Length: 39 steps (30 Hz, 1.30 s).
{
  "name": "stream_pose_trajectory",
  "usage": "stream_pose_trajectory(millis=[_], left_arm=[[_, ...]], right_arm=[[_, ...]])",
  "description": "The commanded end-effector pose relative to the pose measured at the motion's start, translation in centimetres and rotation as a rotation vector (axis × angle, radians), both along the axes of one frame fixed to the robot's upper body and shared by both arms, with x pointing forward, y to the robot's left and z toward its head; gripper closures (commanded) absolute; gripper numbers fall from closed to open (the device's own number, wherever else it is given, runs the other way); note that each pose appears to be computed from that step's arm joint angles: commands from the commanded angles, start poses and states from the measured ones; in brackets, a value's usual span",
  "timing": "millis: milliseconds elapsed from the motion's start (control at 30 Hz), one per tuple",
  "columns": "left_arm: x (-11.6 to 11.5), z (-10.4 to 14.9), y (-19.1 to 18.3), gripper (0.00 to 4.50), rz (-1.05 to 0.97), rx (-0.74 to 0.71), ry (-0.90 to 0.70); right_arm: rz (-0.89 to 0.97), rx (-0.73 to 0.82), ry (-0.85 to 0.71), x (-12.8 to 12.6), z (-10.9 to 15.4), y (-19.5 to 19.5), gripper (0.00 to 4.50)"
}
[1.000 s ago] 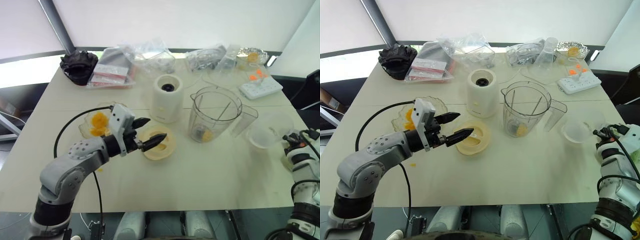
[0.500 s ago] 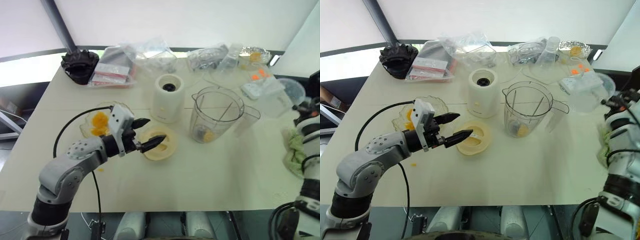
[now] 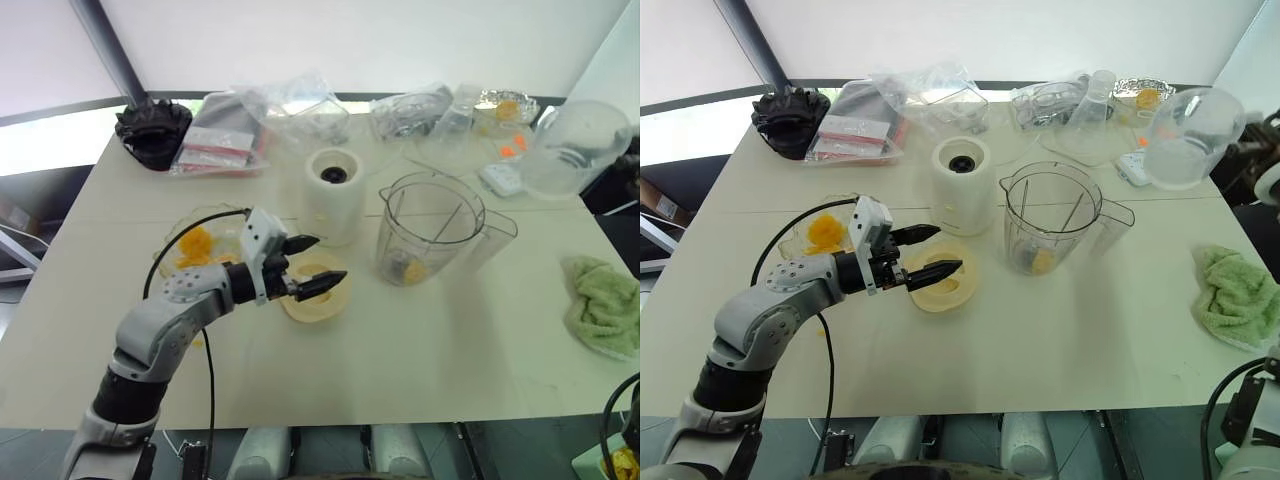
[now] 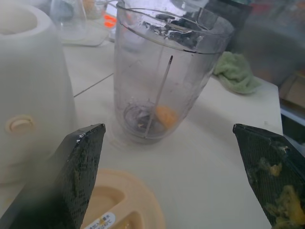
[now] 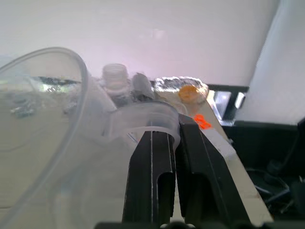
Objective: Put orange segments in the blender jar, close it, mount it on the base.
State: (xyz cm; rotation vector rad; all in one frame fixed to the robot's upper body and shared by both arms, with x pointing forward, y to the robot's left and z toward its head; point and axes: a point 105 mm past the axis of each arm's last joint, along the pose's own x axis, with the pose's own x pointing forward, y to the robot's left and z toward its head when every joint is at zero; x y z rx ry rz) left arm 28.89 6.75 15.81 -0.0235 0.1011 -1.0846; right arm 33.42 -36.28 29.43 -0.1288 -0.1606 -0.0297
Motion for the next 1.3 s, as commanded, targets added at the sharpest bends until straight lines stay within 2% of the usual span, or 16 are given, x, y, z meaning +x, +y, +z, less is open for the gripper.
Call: stream_pose_trajectory(millis=[33, 333, 933, 1300], left_arm=[[0.1, 0.8, -0.2, 0.00, -0.029, -0.008, -0.064], [0.9, 0.8, -0.8, 0.00, -0.021, -0.022, -0.105], [0.7, 0.8, -0.8, 0.00, -0.010, -0.007, -0.116], [0.6, 0.7, -0.9, 0.00, -0.018, 0.004, -0.108]], right_arm=[[0.065, -0.100, -0.055, -0.7, 3.0, 1.9, 4.48], [0.121, -0.217, -0.041, -0.6, 4.0, 3.6, 4.48], [0.094, -0.441, -0.030, -0.2, 3.0, 5.7, 4.48], [0.109, -0.587, -0.038, -0.8, 2.7, 6.9, 4.48]])
